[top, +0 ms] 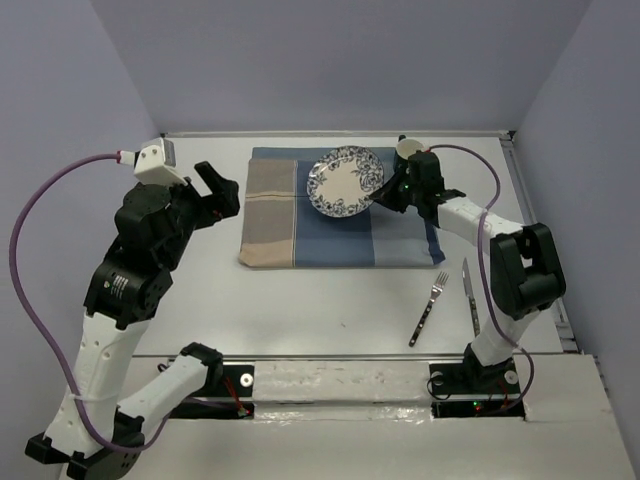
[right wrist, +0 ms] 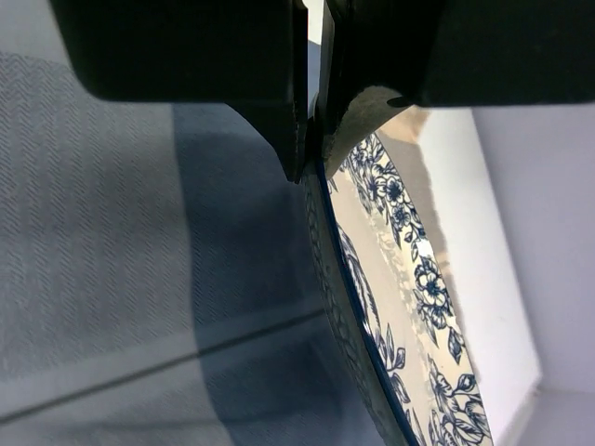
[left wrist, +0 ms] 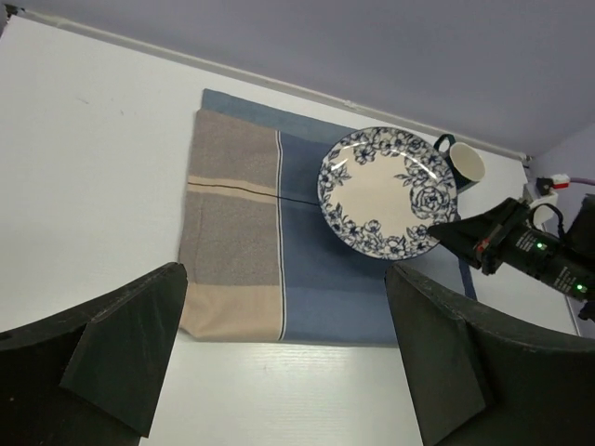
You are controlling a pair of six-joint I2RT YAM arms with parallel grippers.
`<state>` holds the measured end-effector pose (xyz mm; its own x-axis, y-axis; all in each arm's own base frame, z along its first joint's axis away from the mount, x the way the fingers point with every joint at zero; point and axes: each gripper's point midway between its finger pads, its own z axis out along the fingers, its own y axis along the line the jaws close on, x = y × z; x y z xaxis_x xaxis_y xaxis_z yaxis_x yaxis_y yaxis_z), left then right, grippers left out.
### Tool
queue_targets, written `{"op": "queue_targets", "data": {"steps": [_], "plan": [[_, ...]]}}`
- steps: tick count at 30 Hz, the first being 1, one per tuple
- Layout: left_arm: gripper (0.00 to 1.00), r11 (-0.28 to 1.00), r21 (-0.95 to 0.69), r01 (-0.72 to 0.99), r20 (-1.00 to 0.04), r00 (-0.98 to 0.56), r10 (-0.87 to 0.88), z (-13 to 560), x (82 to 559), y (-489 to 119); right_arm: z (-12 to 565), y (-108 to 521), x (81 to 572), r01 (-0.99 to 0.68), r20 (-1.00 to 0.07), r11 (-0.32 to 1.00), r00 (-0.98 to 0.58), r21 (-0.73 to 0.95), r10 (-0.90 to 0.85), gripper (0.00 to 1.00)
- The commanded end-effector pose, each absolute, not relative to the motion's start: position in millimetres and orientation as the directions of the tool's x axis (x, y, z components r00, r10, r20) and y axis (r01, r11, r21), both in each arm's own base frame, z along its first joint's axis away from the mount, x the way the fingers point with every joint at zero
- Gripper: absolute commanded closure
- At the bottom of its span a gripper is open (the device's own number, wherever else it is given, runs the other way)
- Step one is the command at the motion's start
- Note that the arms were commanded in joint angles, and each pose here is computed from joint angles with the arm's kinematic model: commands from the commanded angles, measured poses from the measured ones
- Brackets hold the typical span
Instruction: Set the dinner table for one person
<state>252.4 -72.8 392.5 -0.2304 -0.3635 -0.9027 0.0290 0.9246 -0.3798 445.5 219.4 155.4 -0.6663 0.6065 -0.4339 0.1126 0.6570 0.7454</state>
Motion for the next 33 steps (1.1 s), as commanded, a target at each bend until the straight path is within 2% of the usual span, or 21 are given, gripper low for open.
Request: {"op": "queue_targets", "data": {"steps": [1, 8, 16, 17, 19, 23, 24, 25, 26, 27, 30, 33], "plan": [[0.01, 0.906, -0.415, 0.080, -0.898, -0.195, -0.394, 403, 260, -84, 198, 244, 450, -0.061, -0.454, 0.571, -0.678, 0.818, 0.578, 1.00], [0.01, 0.885, -0.451, 0.118, -0.878, -0.235, -0.416, 391, 263, -98, 168, 244, 454, 0.008, -0.387, 0.545, -0.696, 0.838, 0.605, 1.00], [0.01, 0.884, -0.453, 0.120, -0.874, -0.255, -0.413, 381, 264, -100, 127, 260, 437, 0.084, -0.235, 0.479, -0.788, 0.874, 0.568, 1.00], [0.01, 0.884, -0.453, 0.120, -0.874, -0.255, -0.413, 380, 264, -100, 121, 260, 435, 0.100, -0.219, 0.477, -0.794, 0.873, 0.567, 0.95], [0.01, 0.885, -0.451, 0.118, -0.875, -0.256, -0.411, 378, 264, -100, 108, 257, 430, 0.143, -0.198, 0.498, -0.798, 0.855, 0.569, 0.60], [0.01, 0.885, -0.450, 0.121, -0.875, -0.255, -0.410, 375, 263, -100, 110, 246, 427, 0.145, -0.252, 0.583, -0.800, 0.799, 0.544, 0.36], [0.01, 0.886, -0.447, 0.121, -0.877, -0.256, -0.407, 374, 263, -100, 113, 243, 426, 0.116, -0.288, 0.614, -0.806, 0.780, 0.518, 0.26], [0.01, 0.889, -0.442, 0.119, -0.879, -0.255, -0.403, 374, 263, -99, 112, 237, 420, 0.138, -0.287, 0.644, -0.811, 0.753, 0.510, 0.21], [0.01, 0.893, -0.435, 0.117, -0.883, -0.252, -0.397, 375, 263, -98, 131, 232, 418, 0.084, -0.350, 0.669, -0.800, 0.739, 0.488, 0.17], [0.01, 0.894, -0.432, 0.118, -0.884, -0.252, -0.394, 374, 262, -98, 130, 222, 411, 0.114, -0.362, 0.705, -0.795, 0.699, 0.487, 0.17], [0.01, 0.908, -0.401, 0.122, -0.892, -0.278, -0.357, 363, 261, -99, 145, 194, 377, 0.140, -0.413, 0.759, -0.769, 0.636, 0.487, 0.20], [0.01, 0.917, -0.373, 0.144, -0.893, -0.322, -0.313, 340, 258, -105, 119, 155, 310, 0.281, -0.368, 0.802, -0.775, 0.528, 0.513, 0.25]]}}
